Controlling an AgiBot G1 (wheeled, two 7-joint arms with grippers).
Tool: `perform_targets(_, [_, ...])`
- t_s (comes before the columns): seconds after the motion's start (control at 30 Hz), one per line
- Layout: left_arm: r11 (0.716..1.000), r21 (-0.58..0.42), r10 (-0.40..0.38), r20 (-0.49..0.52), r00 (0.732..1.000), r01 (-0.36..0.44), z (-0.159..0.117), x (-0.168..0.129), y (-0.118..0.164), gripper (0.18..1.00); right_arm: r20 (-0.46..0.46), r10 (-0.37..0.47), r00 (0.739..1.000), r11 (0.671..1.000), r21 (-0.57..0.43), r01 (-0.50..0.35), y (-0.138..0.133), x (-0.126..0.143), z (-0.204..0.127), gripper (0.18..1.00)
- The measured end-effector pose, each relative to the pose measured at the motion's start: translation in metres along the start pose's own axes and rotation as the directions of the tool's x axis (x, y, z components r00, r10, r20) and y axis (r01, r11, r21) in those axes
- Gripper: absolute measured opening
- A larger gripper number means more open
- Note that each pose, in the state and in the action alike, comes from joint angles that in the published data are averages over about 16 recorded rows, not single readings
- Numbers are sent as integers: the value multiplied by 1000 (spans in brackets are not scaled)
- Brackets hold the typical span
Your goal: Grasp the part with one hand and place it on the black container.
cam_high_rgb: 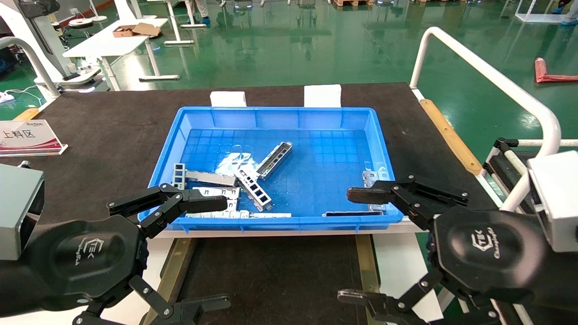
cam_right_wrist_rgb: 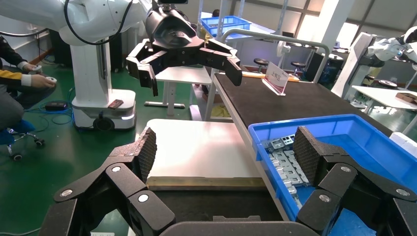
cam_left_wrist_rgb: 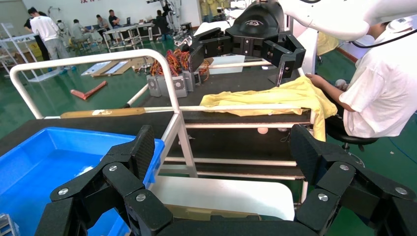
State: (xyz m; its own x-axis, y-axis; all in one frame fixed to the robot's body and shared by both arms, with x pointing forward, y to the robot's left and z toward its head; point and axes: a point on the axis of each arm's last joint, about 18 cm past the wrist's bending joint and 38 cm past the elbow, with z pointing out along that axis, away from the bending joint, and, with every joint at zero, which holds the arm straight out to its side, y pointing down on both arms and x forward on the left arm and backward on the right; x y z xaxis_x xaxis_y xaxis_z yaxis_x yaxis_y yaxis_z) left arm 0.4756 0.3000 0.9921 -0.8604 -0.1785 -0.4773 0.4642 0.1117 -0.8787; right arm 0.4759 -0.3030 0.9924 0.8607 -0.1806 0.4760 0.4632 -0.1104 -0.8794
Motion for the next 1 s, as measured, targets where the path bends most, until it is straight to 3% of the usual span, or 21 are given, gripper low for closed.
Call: perform_targets(1.0, [1000, 0, 0, 0, 1000, 0, 0, 0, 0, 1000, 0, 0, 1000, 1000, 0, 0, 0, 0, 0, 1001])
